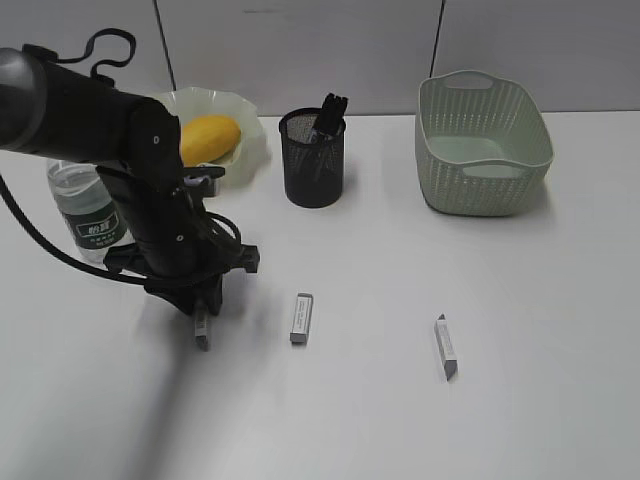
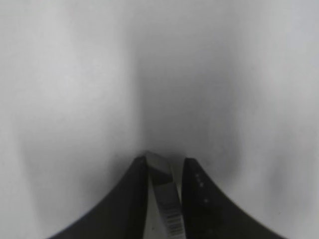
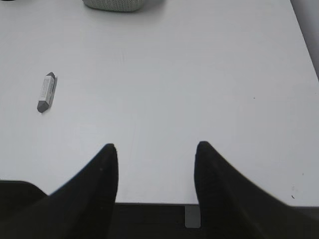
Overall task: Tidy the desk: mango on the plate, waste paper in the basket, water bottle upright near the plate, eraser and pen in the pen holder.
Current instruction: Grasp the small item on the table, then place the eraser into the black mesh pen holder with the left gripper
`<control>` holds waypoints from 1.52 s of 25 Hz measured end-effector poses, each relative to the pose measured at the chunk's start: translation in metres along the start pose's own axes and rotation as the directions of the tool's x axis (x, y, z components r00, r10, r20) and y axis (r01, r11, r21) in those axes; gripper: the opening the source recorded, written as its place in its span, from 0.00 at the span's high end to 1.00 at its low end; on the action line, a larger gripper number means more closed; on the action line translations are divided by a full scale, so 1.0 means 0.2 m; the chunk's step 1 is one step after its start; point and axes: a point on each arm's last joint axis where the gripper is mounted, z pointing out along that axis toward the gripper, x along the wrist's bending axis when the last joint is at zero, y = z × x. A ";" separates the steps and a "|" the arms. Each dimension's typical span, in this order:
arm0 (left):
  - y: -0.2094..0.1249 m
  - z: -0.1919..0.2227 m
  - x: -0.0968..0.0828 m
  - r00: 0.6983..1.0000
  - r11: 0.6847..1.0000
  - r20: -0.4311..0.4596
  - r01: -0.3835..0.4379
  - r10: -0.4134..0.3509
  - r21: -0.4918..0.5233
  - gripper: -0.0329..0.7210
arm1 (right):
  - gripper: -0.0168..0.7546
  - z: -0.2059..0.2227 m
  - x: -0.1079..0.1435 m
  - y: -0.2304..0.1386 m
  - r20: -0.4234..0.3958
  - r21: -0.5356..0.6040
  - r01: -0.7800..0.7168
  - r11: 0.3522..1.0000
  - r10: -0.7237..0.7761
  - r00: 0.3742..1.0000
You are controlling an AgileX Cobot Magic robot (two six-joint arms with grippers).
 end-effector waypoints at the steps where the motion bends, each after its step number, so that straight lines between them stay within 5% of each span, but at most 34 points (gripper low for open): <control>1: 0.00 0.00 0.00 1.000 1.000 -0.009 -0.010 0.010 -0.004 0.80 | 0.45 0.00 0.00 0.00 0.000 0.000 0.000 1.000 0.000 1.000; 10: 0.03 -0.03 0.00 0.999 0.999 -0.023 -0.039 0.038 -0.034 0.84 | 0.45 0.00 0.00 0.00 0.000 0.000 0.000 1.000 0.000 1.000; 13: 0.09 -0.17 -0.03 0.999 0.989 0.013 -0.045 0.047 -0.138 0.84 | 0.45 0.00 0.00 0.00 0.000 0.000 0.000 1.000 0.000 1.000; 16: 0.18 -0.38 -0.08 0.994 0.946 0.085 -0.036 0.067 -0.323 0.84 | 0.46 0.00 0.00 0.00 0.000 0.000 0.000 1.000 0.000 1.000; 21: 0.32 -0.65 -0.15 0.971 0.790 0.199 0.018 0.132 -0.613 0.84 | 0.46 0.00 0.00 0.00 0.000 -0.001 0.000 1.000 0.000 1.000; 27: 0.42 -0.80 -0.21 0.935 0.519 0.230 0.059 0.271 -0.853 0.84 | 0.48 0.00 0.00 0.00 0.000 -0.001 0.000 1.000 0.000 1.000; 32: 0.48 -0.83 -0.25 0.898 0.316 0.239 0.121 0.369 -0.941 0.84 | 0.48 0.00 0.00 0.00 0.000 -0.001 0.000 1.000 0.000 1.000; 35: 0.52 -0.74 -0.28 0.877 0.236 0.249 0.162 0.410 -0.958 0.84 | 0.48 0.00 0.00 0.00 0.000 -0.001 0.000 1.000 0.000 1.000; 38: 0.56 -0.60 -0.30 0.863 0.200 0.231 0.155 0.449 -0.967 0.84 | 0.48 0.00 0.00 0.00 0.000 -0.001 0.000 1.000 0.000 1.000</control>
